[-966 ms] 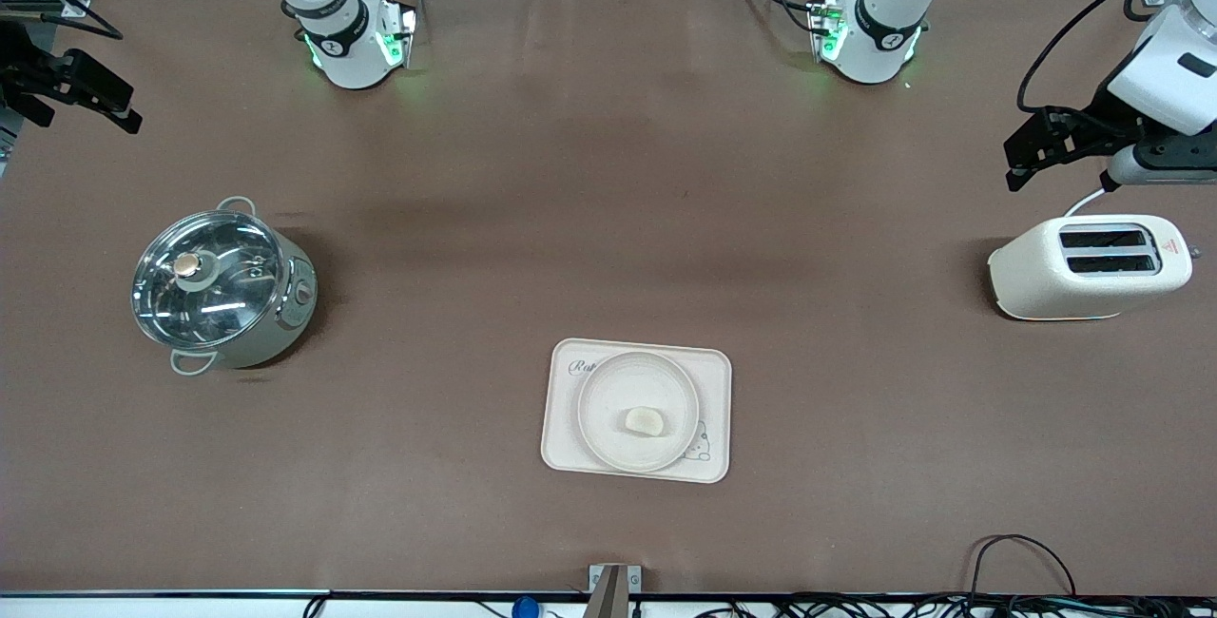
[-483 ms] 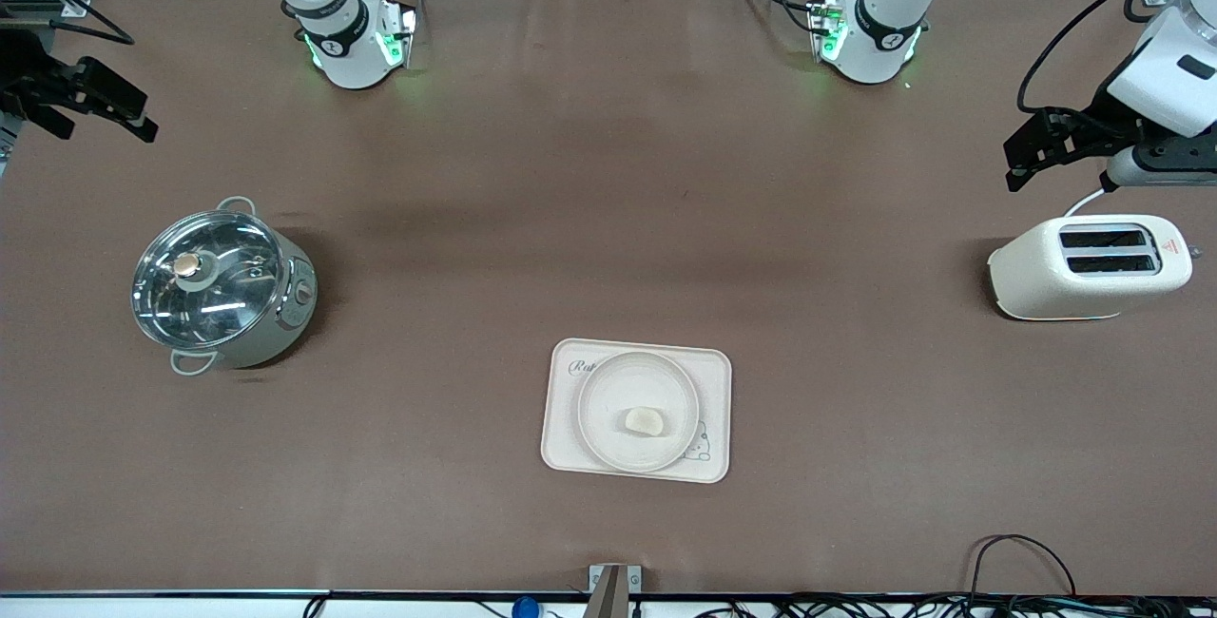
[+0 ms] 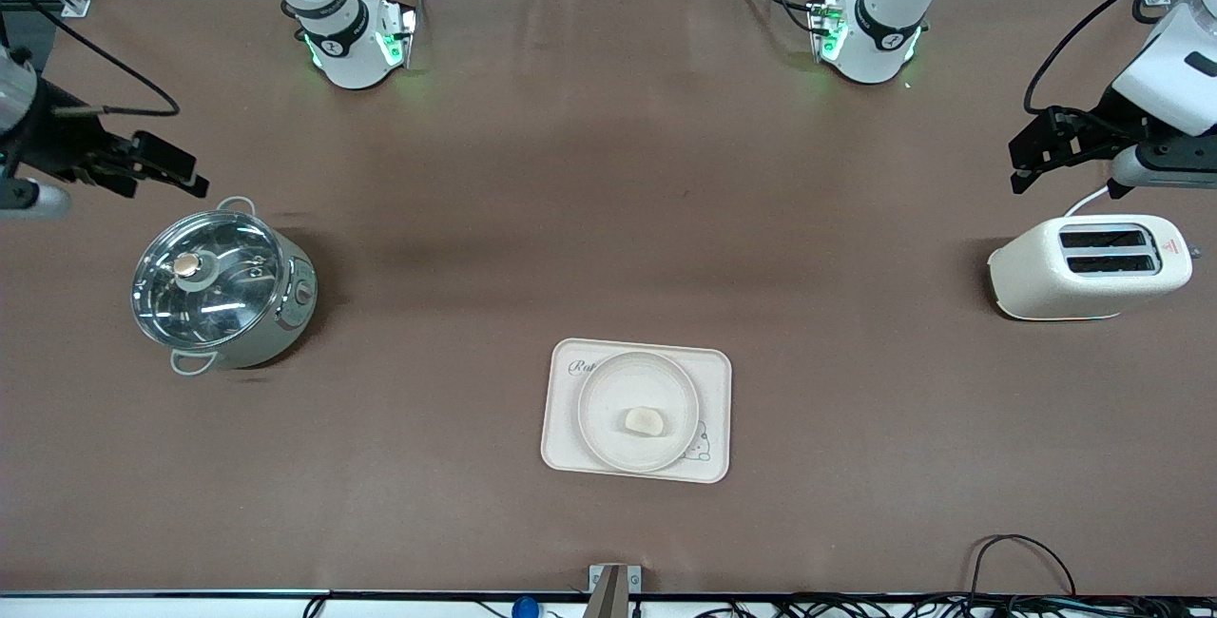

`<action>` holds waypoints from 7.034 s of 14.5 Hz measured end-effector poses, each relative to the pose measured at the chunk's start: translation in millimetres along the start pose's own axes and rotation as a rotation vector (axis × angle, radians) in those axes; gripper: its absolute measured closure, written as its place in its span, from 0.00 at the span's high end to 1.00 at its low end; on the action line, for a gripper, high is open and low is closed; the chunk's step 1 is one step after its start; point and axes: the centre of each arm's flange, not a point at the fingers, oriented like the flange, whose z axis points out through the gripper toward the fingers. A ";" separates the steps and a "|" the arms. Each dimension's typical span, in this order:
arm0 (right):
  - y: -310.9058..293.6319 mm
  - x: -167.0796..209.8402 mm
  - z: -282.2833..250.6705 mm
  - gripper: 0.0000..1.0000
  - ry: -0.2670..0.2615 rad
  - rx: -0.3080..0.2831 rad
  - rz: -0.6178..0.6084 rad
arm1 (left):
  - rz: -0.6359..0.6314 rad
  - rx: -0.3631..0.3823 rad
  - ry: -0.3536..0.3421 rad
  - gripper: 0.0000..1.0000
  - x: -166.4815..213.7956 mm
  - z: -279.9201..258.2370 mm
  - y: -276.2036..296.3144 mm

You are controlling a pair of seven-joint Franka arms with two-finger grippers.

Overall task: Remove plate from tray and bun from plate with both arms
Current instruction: 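Reach the right gripper out toward the white tray, then lower the right gripper and grasp the white plate's rim, then lift the plate with the bun off the tray with the right gripper, then set the plate on the table while the left gripper reaches the plate, then raise the right gripper away while the left gripper grasps the bun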

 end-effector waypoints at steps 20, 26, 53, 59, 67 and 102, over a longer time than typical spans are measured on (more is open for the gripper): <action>-275.2 96.1 357.9 1.00 0.075 0.279 0.173 | -0.001 -0.001 -0.012 1.00 4.2 6.0 -1.8; -308.9 134.1 437.2 1.00 0.174 0.336 0.188 | -0.001 -0.001 -0.012 1.00 4.2 6.0 -1.8; -342.4 109.1 431.2 0.04 0.223 0.374 0.159 | -0.002 -0.001 -0.013 1.00 4.2 6.3 -1.9; -343.9 2.1 395.8 0.04 0.142 0.283 0.025 | -0.002 -0.001 -0.014 1.00 4.3 6.3 -2.1; -348.6 -146.7 463.9 0.04 0.226 0.232 -0.095 | -0.001 -0.001 -0.015 1.00 4.1 6.4 -1.5; 49.7 -31.7 -54.0 1.00 0.022 -0.140 0.020 | -0.316 -0.170 -0.078 0.99 -49.3 429.7 420.7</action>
